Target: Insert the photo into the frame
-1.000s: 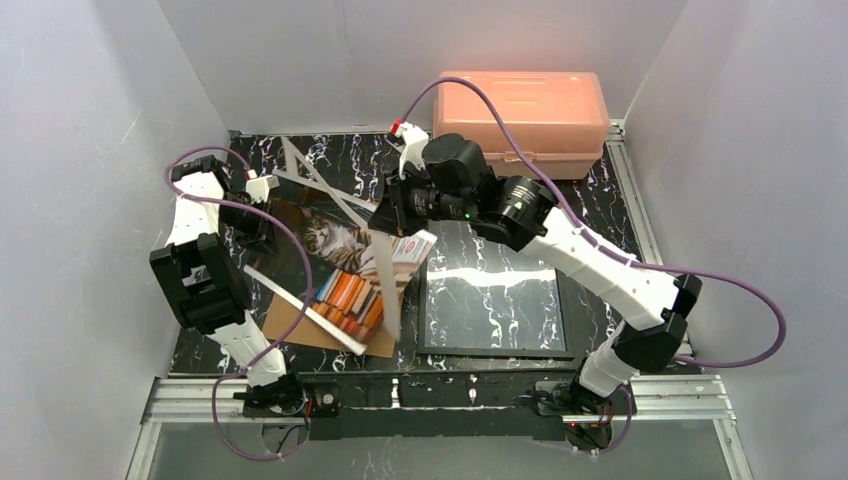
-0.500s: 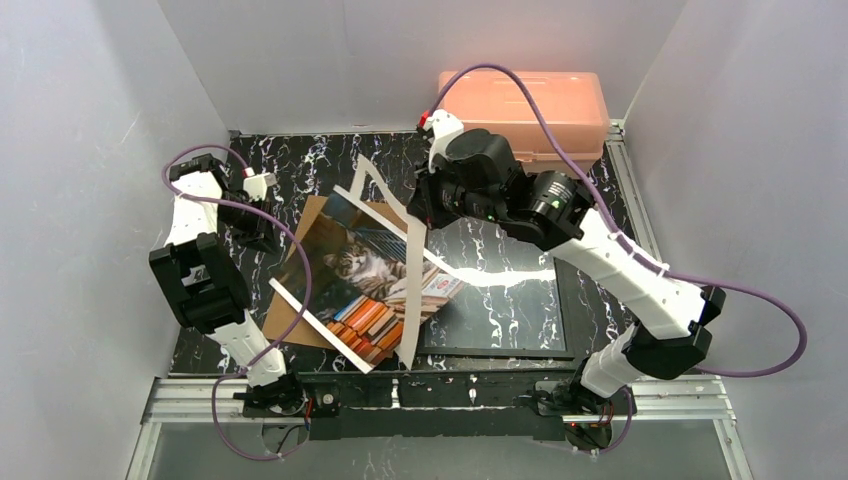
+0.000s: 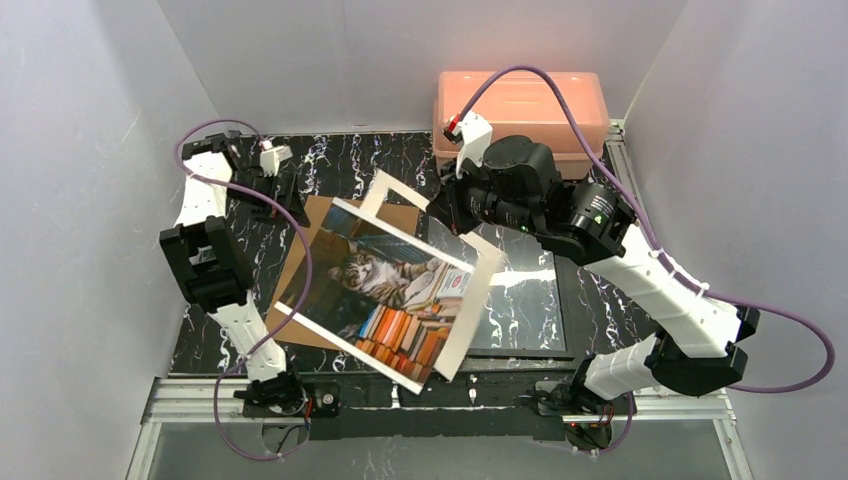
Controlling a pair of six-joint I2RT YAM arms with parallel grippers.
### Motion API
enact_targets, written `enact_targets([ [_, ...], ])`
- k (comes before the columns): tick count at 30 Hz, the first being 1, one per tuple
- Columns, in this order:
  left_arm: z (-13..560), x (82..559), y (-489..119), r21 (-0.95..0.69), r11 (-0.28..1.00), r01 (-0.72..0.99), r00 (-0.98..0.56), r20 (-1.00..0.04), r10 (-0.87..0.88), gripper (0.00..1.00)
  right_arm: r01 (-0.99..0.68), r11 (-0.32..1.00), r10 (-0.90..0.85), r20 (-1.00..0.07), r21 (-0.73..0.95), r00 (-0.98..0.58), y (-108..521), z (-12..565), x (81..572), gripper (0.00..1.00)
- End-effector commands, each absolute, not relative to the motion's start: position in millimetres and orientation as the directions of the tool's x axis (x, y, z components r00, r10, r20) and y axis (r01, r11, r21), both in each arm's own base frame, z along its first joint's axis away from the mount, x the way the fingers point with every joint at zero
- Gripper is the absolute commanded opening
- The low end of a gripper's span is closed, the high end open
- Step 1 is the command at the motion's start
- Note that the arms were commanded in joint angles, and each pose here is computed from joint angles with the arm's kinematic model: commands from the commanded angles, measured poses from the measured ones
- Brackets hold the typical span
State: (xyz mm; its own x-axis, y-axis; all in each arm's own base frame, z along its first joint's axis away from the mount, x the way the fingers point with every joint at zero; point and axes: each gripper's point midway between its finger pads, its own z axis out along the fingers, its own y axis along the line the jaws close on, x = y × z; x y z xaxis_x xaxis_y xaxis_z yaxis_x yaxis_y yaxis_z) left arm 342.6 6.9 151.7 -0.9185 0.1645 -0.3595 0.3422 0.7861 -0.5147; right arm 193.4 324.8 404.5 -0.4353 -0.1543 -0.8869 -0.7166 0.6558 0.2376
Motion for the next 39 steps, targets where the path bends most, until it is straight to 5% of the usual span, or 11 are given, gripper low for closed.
enact_targets([
  [1, 161, 352, -22, -0.601, 0.659, 0.452, -0.877, -0.435, 0.205, 0.98, -0.742, 0.628, -0.100, -0.921, 0.236, -0.378, 322, 420, 191, 0.07],
  [6, 151, 360, -25, -0.583, 0.607, 0.540, -0.827, -0.504, 0.251, 0.98, -0.739, 0.634, -0.083, -0.931, 0.226, -0.356, 319, 421, 194, 0.06],
  [12, 130, 368, -14, -0.574, 0.656, 0.490, -0.861, -0.434, 0.264, 0.91, -0.671, 0.726, -0.184, -0.897, 0.152, -0.403, 311, 382, 210, 0.03],
  [19, 105, 334, -9, -0.474, 0.703, 0.530, -0.847, -0.330, 0.416, 0.88, -0.484, 0.875, -0.328, -0.754, -0.015, -0.570, 275, 265, 248, 0.42],
  [26, 87, 285, -4, -0.416, 0.693, 0.589, -0.807, -0.270, 0.525, 0.85, -0.467, 0.875, -0.431, -0.649, -0.129, -0.627, 258, 178, 289, 0.59],
  [39, 73, 234, 12, -0.340, 0.659, 0.671, -0.737, -0.203, 0.645, 0.83, -0.639, 0.734, -0.634, -0.572, -0.231, -0.521, 307, 125, 349, 0.75],
])
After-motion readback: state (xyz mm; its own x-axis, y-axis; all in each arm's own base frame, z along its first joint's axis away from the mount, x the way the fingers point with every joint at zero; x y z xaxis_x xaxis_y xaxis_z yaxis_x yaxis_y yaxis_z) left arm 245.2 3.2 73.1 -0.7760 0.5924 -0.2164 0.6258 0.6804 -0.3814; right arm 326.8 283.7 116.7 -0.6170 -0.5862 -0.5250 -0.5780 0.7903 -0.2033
